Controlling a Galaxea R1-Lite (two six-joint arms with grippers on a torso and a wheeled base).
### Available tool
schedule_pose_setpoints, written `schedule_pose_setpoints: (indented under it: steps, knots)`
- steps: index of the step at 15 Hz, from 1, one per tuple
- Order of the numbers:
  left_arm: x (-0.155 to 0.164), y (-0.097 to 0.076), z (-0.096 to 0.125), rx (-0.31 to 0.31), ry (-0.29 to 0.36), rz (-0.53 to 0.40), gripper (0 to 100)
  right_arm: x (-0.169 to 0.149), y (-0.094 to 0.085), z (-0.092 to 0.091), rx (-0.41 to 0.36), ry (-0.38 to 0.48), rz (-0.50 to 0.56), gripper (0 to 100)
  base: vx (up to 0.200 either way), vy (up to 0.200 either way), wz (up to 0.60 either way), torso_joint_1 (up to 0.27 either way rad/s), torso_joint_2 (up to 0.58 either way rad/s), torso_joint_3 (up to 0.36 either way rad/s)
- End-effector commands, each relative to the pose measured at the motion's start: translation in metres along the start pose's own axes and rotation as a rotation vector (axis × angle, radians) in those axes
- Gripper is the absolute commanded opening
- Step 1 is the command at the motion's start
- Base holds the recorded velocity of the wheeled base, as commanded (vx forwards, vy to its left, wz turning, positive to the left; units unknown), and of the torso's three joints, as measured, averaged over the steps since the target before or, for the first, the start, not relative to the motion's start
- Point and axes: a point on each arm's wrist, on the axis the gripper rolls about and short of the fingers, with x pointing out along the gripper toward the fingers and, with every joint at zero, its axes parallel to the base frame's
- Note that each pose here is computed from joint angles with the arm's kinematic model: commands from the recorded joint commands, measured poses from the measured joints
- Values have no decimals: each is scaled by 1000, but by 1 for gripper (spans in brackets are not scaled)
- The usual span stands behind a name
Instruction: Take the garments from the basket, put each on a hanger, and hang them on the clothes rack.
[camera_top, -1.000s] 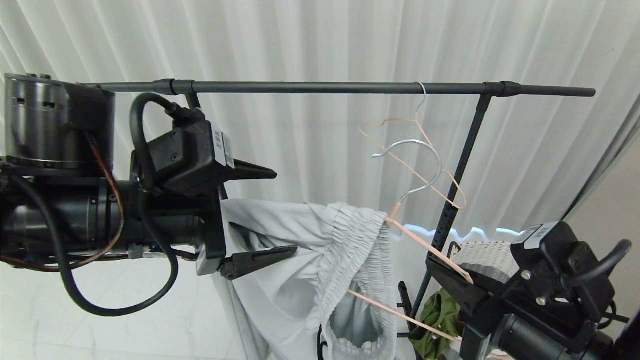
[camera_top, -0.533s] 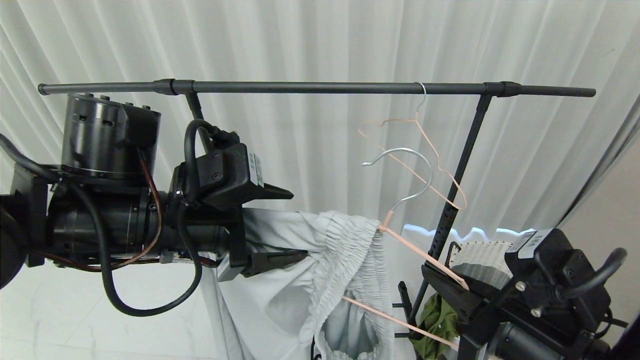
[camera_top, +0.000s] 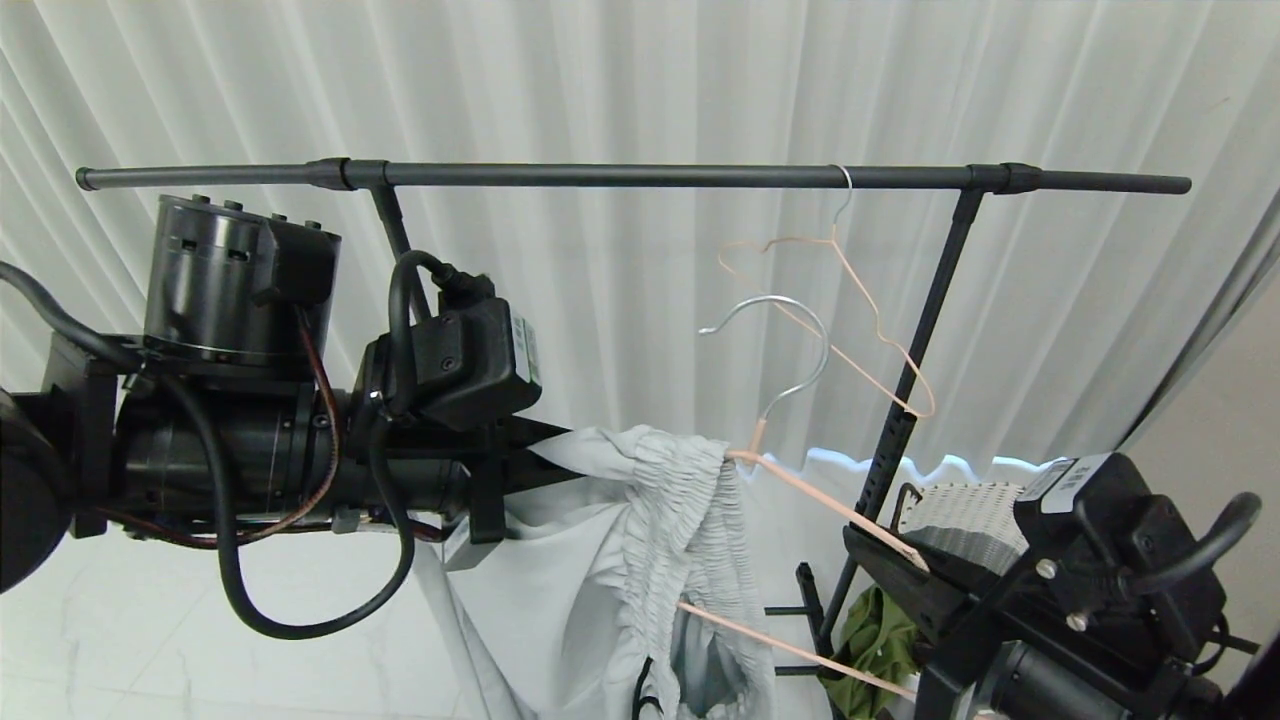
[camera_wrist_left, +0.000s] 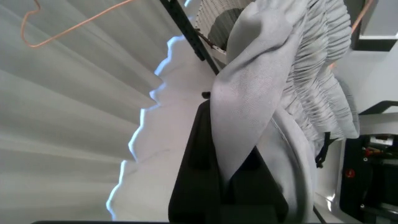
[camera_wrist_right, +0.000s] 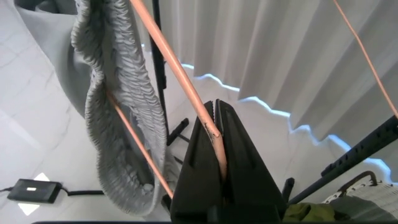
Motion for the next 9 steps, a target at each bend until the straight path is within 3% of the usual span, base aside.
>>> schedule_pose_setpoints:
  steps: [1, 2, 7, 9]
  knots:
    - [-1, 0, 0, 1, -1, 4, 0, 0, -1, 0, -8, 1, -4, 0, 0, 0, 0, 0, 0, 0]
    - [-1, 0, 0, 1, -1, 4, 0, 0, -1, 0, -11, 1, -4, 100, 0, 0, 0, 0, 0, 0]
    - [-4, 2, -2, 8, 6, 19, 0, -6, -5, -7, -32, 21, -12, 100, 0, 0, 0, 0, 0, 0]
    - [-5, 3, -6, 39, 25, 30, 0, -6, -11, -5, -23, 14, -38, 100, 0, 0, 0, 0, 0, 0]
